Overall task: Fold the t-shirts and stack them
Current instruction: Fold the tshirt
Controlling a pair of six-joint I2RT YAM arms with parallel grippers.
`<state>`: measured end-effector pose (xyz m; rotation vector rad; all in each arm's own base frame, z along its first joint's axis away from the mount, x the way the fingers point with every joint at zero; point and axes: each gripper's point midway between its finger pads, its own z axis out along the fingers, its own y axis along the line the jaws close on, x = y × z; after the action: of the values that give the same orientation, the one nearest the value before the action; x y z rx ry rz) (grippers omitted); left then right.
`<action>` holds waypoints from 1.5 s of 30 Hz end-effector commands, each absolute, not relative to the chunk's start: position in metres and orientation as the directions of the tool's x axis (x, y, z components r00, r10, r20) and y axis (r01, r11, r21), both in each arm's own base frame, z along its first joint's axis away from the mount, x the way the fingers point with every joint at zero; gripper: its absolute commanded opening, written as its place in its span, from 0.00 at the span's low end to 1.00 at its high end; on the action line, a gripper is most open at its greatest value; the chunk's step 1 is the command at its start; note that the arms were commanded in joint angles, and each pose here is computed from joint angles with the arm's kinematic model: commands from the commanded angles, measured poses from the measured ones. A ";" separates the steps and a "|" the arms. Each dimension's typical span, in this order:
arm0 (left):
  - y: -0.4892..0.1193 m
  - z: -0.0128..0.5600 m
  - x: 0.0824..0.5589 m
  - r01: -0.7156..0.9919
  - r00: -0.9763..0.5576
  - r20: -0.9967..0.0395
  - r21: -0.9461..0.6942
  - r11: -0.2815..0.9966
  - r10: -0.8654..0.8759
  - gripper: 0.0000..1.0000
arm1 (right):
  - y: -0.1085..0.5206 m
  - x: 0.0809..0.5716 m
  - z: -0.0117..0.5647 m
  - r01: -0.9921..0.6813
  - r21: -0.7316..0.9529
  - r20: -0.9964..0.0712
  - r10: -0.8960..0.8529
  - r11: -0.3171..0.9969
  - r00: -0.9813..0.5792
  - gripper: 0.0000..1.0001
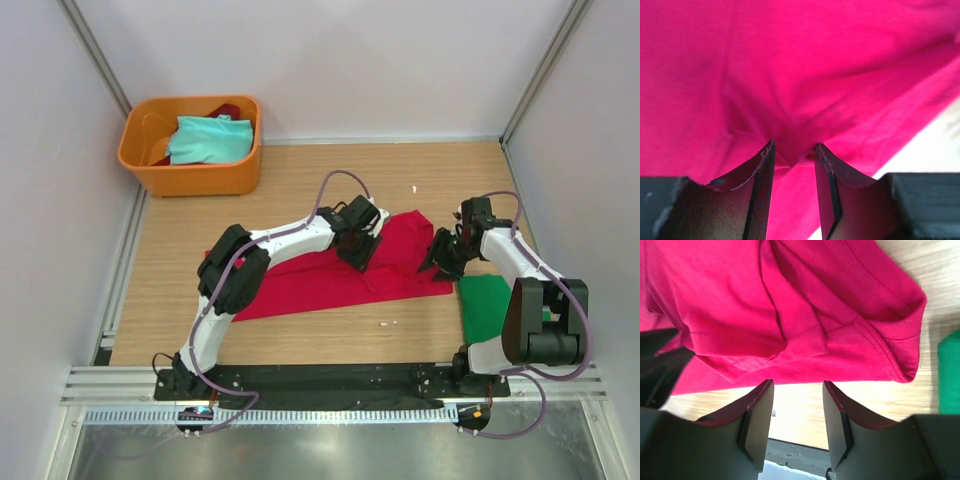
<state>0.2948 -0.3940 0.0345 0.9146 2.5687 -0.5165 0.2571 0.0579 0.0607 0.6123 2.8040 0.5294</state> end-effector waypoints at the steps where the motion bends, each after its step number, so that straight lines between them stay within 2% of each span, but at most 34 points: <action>1: -0.390 0.059 0.310 0.662 -0.686 -0.507 -0.137 0.737 0.522 0.38 | 0.058 0.257 0.062 0.326 0.409 -0.160 0.419 0.852 -0.894 0.50; 7: -0.389 0.055 0.309 0.672 -0.682 -0.494 -0.131 0.729 0.540 0.38 | 0.064 0.261 0.060 0.290 0.442 -0.163 0.394 0.849 -0.905 0.49; 16: -0.391 0.057 0.303 0.680 -0.685 -0.484 -0.158 0.716 0.544 0.30 | 0.068 0.267 0.057 0.239 0.460 -0.162 0.345 0.855 -0.924 0.42; 23: -0.396 0.068 0.302 0.689 -0.682 -0.491 -0.181 0.701 0.543 0.39 | 0.071 0.280 0.059 0.208 0.469 -0.184 0.326 0.858 -0.927 0.42; 32: -0.401 0.064 0.297 0.693 -0.691 -0.470 -0.214 0.689 0.549 0.33 | 0.077 0.285 0.052 0.191 0.470 -0.174 0.303 0.862 -0.937 0.43; 38: -0.398 0.061 0.292 0.694 -0.696 -0.454 -0.222 0.685 0.557 0.40 | 0.078 0.289 0.050 0.187 0.479 -0.172 0.300 0.858 -0.938 0.42; 45: -0.396 0.061 0.291 0.693 -0.700 -0.450 -0.238 0.681 0.555 0.39 | 0.085 0.289 0.050 0.189 0.503 -0.158 0.305 0.843 -0.939 0.38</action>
<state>0.2917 -0.3920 0.0470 0.9662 2.5786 -0.5102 0.2756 0.0781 0.0412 0.4135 2.8364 0.6786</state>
